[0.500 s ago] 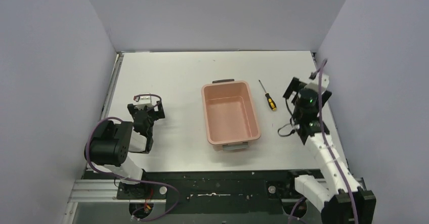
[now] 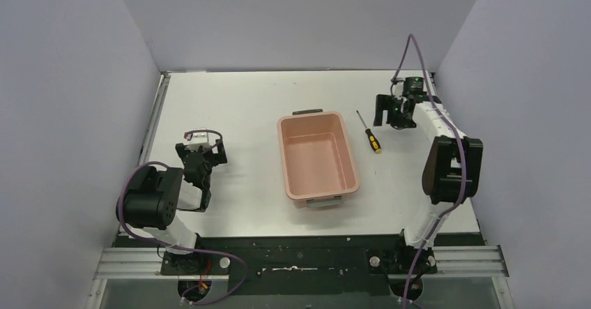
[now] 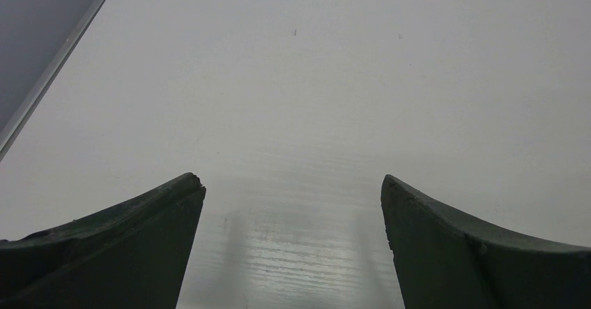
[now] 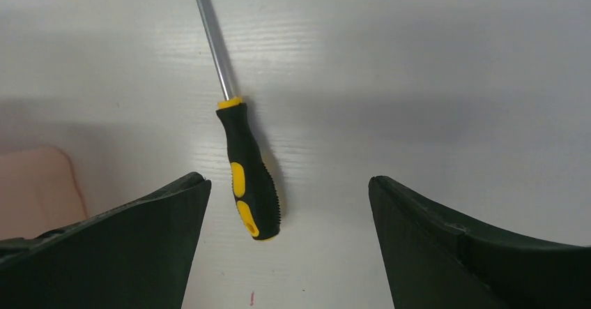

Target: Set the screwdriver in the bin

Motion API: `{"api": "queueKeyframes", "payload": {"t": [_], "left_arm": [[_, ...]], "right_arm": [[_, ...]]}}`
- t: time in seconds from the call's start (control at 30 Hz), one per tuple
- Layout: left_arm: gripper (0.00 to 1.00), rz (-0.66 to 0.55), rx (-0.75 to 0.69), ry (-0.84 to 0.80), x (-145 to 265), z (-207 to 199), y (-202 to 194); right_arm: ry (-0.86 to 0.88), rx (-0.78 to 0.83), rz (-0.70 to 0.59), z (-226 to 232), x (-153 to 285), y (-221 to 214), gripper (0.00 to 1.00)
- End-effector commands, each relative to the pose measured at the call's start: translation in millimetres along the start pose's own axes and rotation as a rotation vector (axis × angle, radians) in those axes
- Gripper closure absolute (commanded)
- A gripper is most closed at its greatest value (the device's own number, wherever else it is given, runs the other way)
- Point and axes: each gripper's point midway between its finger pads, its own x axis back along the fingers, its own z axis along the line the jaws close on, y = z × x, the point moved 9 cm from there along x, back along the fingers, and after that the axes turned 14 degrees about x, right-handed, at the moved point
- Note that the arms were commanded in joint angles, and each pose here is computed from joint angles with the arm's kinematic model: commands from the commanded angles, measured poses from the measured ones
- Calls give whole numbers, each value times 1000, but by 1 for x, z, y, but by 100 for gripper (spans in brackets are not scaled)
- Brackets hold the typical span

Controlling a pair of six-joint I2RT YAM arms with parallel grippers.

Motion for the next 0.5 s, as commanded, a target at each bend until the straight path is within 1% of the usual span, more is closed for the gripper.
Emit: {"api": "queueKeyframes", "payload": {"t": [0.0,0.1,0.17,0.2,0.23,0.3,0.4,0.47], "left_arm": [[3,-41,4,-24,-3,-3,9],[3,-41,5,-24,-3,-3,10],[3,-42,5,-24,-3,-3,10],[3,-41,5,-22,-3,-2,10],[3,-42,5,-24,-3,-3,10],[3,-42,6,-23,-3,-3,10],[3,-41,4,-24,-3,-3,10],[3,-41,4,-23,-3,-3,10]], "right_arm": [[96,117,120,33,-30,-12,13],[72,153,161,45,-56,-20,16],[26,164,204,45,-70,-28,21],[15,171,224,46,-75,-32,28],[12,177,245,48,-78,-35,37],[7,189,283,50,-81,-41,65],[-30,213,301,51,-72,-38,100],[-56,222,291,52,-57,-27,100]]}}
